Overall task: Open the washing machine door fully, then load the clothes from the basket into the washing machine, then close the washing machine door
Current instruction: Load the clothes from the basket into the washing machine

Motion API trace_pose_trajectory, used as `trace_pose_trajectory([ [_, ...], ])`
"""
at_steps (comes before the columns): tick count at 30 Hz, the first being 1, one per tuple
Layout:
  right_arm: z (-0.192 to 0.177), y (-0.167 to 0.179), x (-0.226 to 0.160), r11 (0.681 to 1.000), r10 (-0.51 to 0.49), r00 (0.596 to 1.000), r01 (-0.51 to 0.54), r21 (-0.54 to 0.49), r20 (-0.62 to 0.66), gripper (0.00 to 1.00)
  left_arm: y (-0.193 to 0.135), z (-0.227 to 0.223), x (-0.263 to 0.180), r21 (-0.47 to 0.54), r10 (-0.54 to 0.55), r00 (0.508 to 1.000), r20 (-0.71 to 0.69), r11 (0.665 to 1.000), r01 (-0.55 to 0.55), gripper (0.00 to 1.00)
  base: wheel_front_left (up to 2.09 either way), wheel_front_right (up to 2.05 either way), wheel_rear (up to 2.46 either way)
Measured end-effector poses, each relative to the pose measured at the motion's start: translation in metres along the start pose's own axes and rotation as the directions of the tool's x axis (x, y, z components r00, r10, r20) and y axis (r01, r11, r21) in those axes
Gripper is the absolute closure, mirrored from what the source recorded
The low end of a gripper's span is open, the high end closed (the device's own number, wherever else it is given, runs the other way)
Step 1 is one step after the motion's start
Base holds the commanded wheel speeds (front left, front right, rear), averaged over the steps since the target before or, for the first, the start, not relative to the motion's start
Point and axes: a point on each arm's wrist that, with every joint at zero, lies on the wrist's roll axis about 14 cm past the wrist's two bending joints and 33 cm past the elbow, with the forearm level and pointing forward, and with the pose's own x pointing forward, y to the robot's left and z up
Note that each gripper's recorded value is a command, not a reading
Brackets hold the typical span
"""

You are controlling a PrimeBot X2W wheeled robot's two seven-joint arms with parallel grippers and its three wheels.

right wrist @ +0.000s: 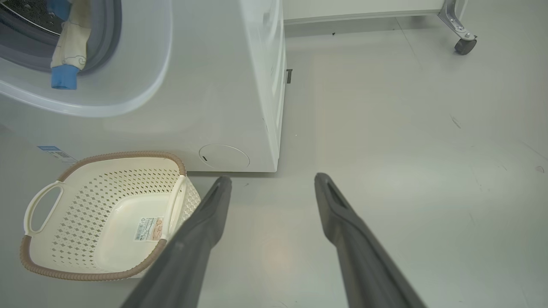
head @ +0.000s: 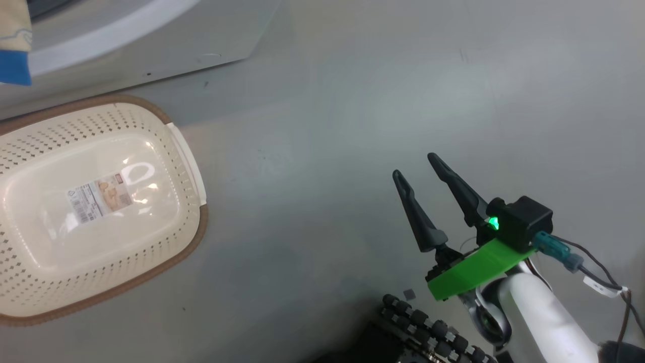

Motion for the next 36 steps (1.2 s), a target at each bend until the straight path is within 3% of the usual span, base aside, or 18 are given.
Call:
trace_pose_trajectory([
  [10,-0.012,-0.002,0.004,1.0,-0.009,0.999,0.009,0.013,-0.034,0.0,0.014,0.022,0.017,0.007,0.04,0.992,0.118,0.999,-0.042,1.0,0.0,0.0,0.0],
  [20,-0.019,-0.002,0.011,1.0,-0.01,0.999,0.012,0.029,-0.053,0.0,0.026,0.071,0.017,0.001,0.094,0.938,0.334,0.995,-0.1,1.0,0.0,0.0,0.0],
  [24,-0.018,-0.001,0.013,1.0,-0.006,0.999,0.007,0.025,-0.049,0.0,0.028,0.05,0.016,0.003,0.101,0.952,0.29,0.994,-0.106,1.0,0.0,0.0,0.0],
  [29,-0.017,-0.001,0.013,0.999,-0.006,0.999,0.008,0.033,-0.044,0.0,0.027,-0.004,0.011,0.032,0.093,0.986,0.137,0.995,-0.099,1.0,0.0,0.0,0.0],
  [34,-0.015,-0.001,0.012,0.999,-0.005,0.999,0.007,0.034,-0.039,0.0,0.025,-0.019,0.012,0.051,0.081,0.995,0.065,0.995,-0.085,1.0,0.0,0.0,0.0],
  [36,-0.014,0.0,0.012,0.999,-0.004,0.999,0.005,0.035,-0.035,0.0,0.026,-0.018,0.013,0.057,0.081,0.995,0.051,0.995,-0.084,0.86,0.0,0.0,0.0],
])
